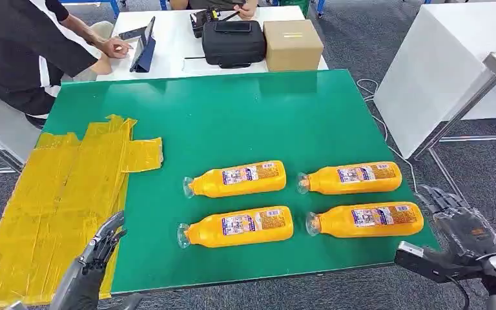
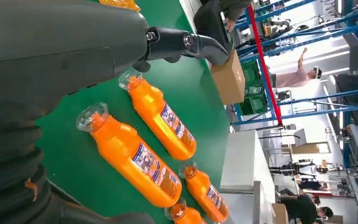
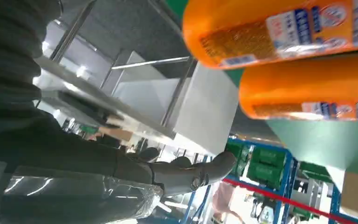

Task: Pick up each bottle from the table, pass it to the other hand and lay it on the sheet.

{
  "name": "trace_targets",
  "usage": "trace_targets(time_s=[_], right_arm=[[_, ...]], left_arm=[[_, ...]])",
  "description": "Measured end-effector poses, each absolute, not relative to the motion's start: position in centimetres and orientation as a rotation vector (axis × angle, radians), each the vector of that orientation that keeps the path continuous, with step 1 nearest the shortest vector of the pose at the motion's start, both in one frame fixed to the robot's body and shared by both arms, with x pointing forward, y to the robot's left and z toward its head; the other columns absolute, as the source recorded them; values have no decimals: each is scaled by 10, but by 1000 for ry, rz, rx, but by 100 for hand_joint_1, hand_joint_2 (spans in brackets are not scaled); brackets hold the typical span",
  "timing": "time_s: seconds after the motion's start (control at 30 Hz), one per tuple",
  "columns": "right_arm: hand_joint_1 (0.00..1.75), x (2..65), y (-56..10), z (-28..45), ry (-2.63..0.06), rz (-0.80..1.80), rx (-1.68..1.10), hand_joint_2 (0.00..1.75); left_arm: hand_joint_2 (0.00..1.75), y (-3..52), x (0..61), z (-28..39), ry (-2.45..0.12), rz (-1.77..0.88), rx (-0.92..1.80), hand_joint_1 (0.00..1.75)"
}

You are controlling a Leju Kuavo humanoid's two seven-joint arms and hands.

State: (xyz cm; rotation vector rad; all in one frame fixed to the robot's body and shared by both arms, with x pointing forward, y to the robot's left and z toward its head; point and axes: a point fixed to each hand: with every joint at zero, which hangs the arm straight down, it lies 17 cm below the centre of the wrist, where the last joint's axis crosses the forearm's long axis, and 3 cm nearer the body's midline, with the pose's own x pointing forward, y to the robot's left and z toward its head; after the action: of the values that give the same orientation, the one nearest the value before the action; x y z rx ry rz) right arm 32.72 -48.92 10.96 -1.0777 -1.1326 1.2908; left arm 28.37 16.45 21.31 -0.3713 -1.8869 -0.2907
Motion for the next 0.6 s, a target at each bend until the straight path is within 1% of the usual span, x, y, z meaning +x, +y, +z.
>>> trace_targets(time_s=[0.27, 0.6], right_arm=[[0, 333, -476, 74, -1127, 1280, -947, 175], [0, 342, -462, 46, -1084, 1354, -851, 175]], left_arm=[[175, 169, 279, 211, -1894, -283, -374, 0], [175, 175, 278, 207, -1888, -265, -371, 0]])
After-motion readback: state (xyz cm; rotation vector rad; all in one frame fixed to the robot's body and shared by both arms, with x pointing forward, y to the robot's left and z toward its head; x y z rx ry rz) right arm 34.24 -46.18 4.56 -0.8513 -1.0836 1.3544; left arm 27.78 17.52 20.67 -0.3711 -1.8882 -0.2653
